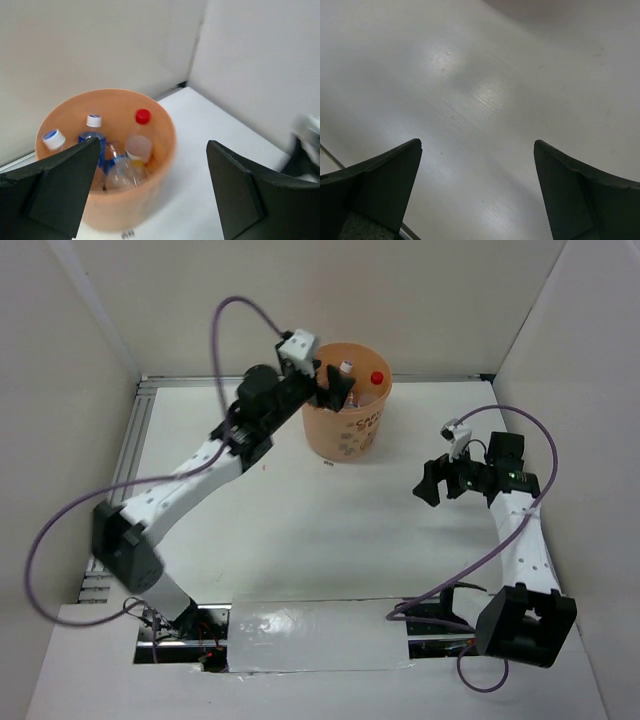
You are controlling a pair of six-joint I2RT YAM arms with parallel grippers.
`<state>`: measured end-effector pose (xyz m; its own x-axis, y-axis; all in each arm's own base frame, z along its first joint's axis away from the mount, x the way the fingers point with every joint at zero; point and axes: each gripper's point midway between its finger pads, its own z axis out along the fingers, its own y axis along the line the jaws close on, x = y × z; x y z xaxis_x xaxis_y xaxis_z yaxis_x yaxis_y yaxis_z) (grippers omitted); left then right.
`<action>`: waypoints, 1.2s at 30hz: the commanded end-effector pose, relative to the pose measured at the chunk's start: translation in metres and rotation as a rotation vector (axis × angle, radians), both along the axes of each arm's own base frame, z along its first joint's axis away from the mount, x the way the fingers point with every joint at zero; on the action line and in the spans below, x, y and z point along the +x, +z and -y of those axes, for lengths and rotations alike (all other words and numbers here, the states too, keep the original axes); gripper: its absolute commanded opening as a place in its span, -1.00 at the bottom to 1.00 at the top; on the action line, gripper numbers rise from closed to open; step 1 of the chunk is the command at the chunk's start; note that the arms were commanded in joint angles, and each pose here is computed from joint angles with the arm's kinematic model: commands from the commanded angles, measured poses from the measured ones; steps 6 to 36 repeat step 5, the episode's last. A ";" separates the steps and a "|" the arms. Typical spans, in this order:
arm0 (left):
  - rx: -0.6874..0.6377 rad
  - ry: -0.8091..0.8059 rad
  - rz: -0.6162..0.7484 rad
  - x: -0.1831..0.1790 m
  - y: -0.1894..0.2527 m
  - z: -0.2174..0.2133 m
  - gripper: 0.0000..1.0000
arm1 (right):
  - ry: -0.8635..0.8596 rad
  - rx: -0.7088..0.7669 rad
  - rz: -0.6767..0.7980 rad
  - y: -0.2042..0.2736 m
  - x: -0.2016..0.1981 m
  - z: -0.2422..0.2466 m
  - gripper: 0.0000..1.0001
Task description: Put the plastic bottles in the bin
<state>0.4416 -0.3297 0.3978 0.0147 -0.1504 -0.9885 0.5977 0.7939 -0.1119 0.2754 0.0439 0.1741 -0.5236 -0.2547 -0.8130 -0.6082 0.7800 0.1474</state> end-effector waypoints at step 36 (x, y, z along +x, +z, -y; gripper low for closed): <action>-0.042 -0.013 -0.152 -0.126 -0.054 -0.106 1.00 | -0.370 0.011 0.131 0.040 0.014 0.033 1.00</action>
